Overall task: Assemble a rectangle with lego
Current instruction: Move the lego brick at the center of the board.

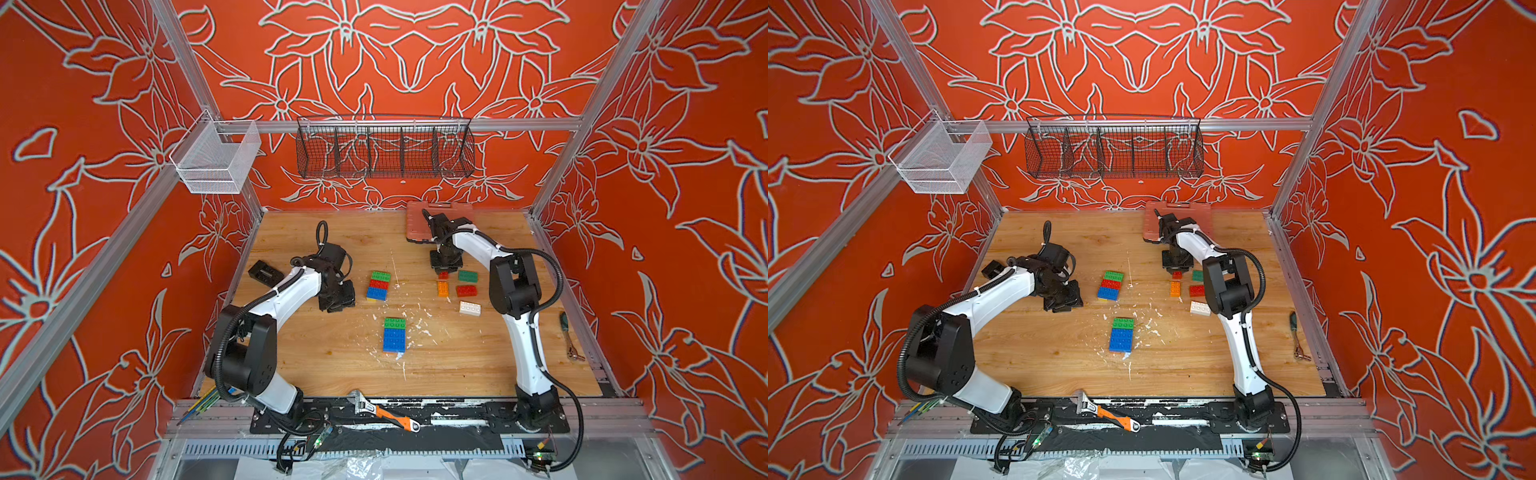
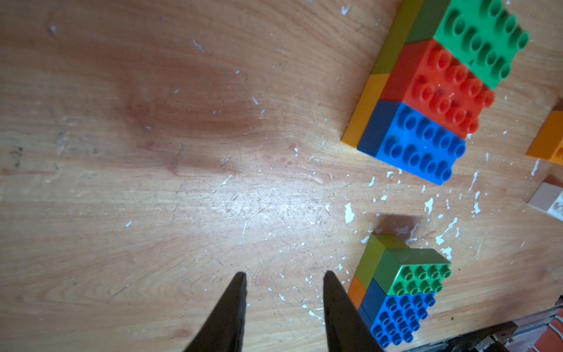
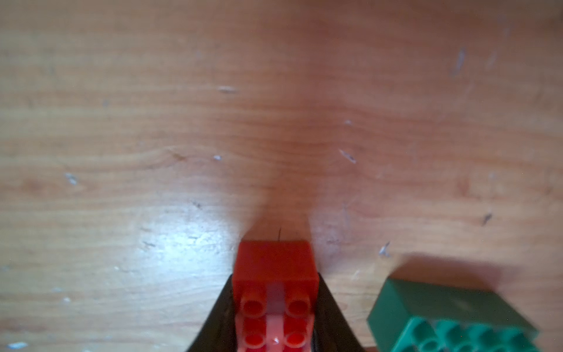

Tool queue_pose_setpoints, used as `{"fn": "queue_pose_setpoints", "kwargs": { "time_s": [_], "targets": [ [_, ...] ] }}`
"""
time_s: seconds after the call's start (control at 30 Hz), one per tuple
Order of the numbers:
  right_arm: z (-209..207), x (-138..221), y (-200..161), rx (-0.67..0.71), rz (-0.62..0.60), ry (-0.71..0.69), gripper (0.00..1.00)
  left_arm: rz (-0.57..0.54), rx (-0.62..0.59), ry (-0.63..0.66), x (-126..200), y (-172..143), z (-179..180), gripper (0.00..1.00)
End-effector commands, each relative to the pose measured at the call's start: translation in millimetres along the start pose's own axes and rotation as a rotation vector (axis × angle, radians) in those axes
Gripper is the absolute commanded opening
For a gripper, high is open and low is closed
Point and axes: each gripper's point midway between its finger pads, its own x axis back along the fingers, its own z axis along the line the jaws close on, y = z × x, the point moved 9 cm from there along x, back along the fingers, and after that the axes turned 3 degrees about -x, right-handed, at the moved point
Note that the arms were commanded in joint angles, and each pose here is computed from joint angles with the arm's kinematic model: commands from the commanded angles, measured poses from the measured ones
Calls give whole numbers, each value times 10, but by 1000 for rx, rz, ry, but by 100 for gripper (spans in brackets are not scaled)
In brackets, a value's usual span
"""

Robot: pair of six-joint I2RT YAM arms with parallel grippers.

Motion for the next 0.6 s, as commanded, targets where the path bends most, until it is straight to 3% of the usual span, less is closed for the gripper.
{"fn": "queue_pose_setpoints", "kwargs": {
  "time_s": [0.0, 0.57],
  "targets": [
    [-64, 63, -69, -22, 8, -23, 16, -29, -7, -21, 95, -2, 1, 41],
    [-34, 39, -366, -158, 83, 49, 12, -46, -26, -34, 40, -92, 61, 41]
  ]
}}
